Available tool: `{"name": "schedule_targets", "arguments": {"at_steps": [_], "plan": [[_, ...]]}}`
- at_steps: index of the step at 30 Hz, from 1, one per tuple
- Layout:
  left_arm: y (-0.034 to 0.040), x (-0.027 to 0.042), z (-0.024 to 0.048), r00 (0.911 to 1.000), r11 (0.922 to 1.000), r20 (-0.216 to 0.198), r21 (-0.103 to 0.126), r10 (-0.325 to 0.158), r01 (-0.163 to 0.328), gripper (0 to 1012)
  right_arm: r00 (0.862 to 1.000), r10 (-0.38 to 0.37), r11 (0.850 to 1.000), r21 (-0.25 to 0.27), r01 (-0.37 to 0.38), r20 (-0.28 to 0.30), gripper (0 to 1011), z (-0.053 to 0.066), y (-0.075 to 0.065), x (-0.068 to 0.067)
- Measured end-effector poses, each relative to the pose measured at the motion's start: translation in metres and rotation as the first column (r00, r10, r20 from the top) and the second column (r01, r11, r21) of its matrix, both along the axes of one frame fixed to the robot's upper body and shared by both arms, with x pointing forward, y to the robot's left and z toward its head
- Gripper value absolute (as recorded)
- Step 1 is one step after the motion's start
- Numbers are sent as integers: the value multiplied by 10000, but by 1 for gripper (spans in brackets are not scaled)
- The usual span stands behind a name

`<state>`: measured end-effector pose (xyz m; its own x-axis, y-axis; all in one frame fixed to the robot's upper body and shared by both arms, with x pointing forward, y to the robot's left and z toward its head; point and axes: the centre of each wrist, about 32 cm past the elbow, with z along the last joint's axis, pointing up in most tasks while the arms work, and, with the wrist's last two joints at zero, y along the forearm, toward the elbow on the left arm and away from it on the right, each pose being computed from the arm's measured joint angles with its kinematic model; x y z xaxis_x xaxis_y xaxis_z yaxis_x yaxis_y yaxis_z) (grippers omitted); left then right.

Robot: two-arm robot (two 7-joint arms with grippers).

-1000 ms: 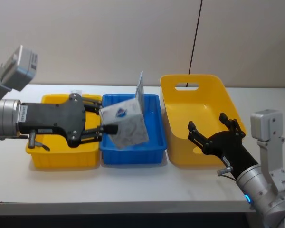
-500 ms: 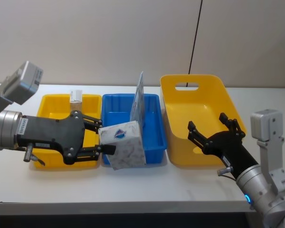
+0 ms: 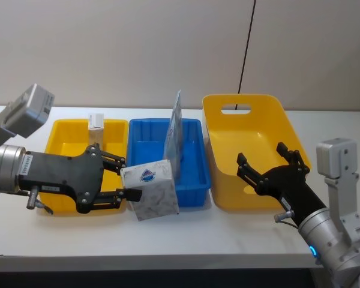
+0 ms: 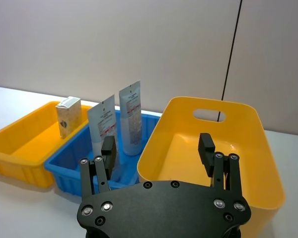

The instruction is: Bimanual collaborative sorting of washing and personal care products

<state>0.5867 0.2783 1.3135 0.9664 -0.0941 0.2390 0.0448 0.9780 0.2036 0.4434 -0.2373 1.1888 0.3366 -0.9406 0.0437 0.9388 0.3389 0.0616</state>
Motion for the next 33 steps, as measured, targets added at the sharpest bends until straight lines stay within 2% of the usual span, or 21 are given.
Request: {"name": "schedule_targets", "arguments": {"at_steps": [13,19,22,23,31,33], "plan": [[14,2,-12,10000,10000,-39,86,31,-31,352,9942,998,9949,107,-1003,392,1000,26,-93,80],[16,2,-13,10000,9999,-41,100,41,-40,352,9818,1789,9835,167,-1803,645,1000,56,-164,156],[17,3,-15,10000,9999,-46,103,44,-44,352,9696,2320,9722,153,-2338,784,1000,79,-210,213],[17,3,-16,10000,9999,-48,104,45,-45,352,9696,2320,9722,153,-2338,784,1000,79,-210,213],[18,3,-18,10000,9999,-54,113,47,-46,352,9301,3533,9348,17,-3553,1007,1000,133,-325,352],[19,2,-18,10000,9999,-54,114,48,-47,352,9155,3889,9207,-73,-3903,1027,1000,150,-366,398]]}}
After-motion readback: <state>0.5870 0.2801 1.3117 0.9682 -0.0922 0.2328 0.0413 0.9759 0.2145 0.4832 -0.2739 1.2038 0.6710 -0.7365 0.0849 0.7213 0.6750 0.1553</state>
